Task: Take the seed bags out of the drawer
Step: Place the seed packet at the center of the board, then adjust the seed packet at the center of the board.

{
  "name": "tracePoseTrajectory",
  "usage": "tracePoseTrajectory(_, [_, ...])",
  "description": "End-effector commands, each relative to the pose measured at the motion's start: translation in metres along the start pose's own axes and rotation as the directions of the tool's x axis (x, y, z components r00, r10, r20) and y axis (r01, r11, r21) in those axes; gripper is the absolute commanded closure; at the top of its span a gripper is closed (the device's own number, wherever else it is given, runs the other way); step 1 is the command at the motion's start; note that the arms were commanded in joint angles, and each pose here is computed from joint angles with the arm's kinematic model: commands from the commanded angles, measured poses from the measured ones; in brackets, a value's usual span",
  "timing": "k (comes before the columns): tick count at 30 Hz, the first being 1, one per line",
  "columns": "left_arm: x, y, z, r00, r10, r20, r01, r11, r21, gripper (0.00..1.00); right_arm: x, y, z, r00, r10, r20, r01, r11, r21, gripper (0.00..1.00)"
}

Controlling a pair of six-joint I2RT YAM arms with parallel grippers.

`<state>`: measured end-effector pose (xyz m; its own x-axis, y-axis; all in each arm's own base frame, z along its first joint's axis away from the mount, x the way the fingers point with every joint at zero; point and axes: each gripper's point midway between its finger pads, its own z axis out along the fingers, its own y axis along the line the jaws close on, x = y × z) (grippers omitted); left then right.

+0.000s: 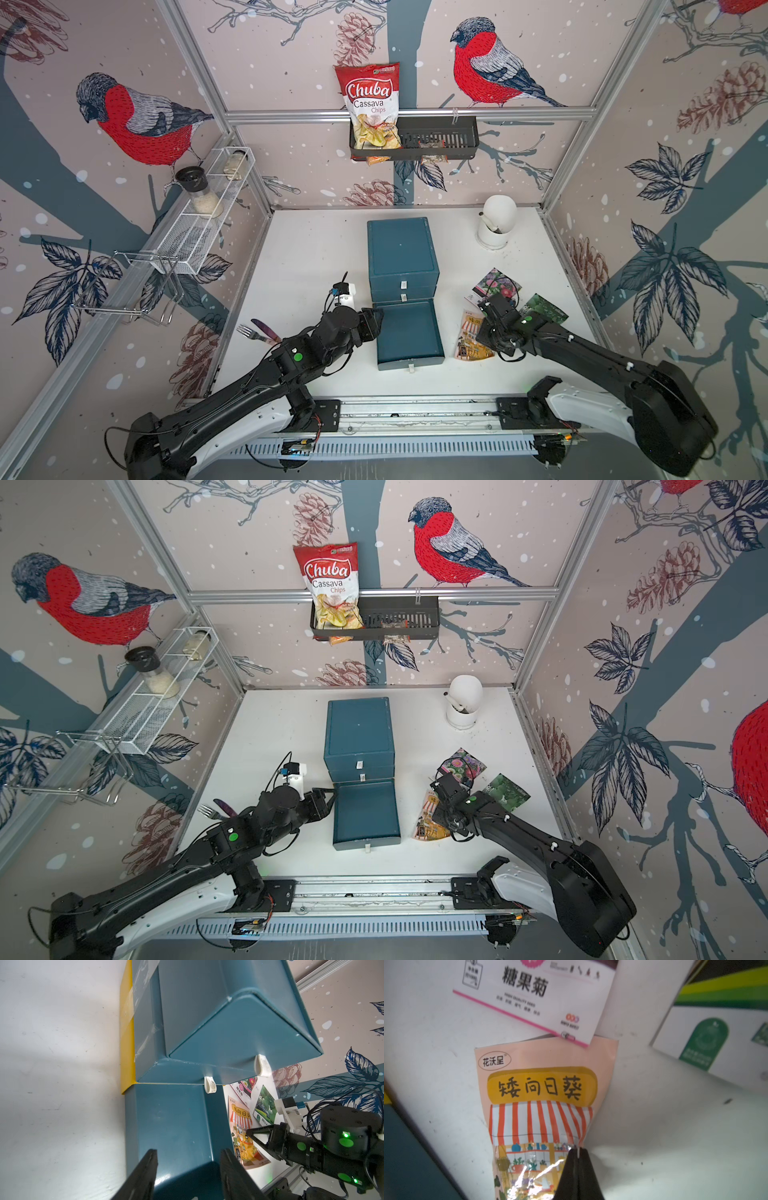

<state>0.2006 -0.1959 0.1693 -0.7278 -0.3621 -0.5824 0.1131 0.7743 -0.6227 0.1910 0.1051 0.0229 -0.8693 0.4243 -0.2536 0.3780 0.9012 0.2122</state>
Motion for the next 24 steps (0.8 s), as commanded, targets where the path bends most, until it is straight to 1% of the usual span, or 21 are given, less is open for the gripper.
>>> tracePoseTrajectory(1, [0.001, 0.004, -0.001, 1.0, 0.013, 0.004, -0.013, 1.0, -0.012, 0.48, -0.014, 0.007, 0.004, 1.0, 0.004, 0.02, -0.003, 0.998, -0.055, 1.0])
tracePoseTrajectory(9, [0.001, 0.007, -0.001, 1.0, 0.022, 0.009, -0.022, 1.0, -0.022, 0.51, -0.044, -0.004, 0.011, 0.994, 0.1, 0.048, -0.096, 0.992, -0.079, 1.0])
tracePoseTrajectory(13, [0.003, 0.006, 0.002, 1.0, 0.027, 0.0, -0.027, 0.999, -0.022, 0.52, -0.056, -0.006, 0.014, 0.993, 0.103, 0.065, -0.099, 0.993, -0.061, 1.0])
tracePoseTrajectory(19, [0.001, 0.005, 0.001, 1.0, 0.027, 0.009, -0.027, 1.0, -0.017, 0.52, -0.048, -0.009, 0.016, 0.994, 0.087, 0.067, -0.085, 0.996, -0.033, 1.0])
tracePoseTrajectory(20, [0.001, 0.005, 0.001, 1.0, 0.028, 0.009, -0.028, 0.999, -0.016, 0.52, -0.045, -0.01, 0.016, 0.994, 0.084, 0.071, -0.083, 0.996, -0.028, 0.96])
tracePoseTrajectory(21, [-0.001, 0.004, 0.001, 1.0, 0.029, 0.013, -0.028, 0.999, -0.015, 0.51, -0.042, -0.01, 0.015, 0.994, 0.079, 0.075, -0.078, 0.997, -0.02, 0.9])
tracePoseTrajectory(24, [-0.005, 0.0, -0.001, 0.999, 0.031, 0.026, -0.031, 1.0, -0.005, 0.49, -0.038, -0.01, 0.011, 0.994, 0.062, 0.093, -0.063, 0.998, 0.003, 0.64])
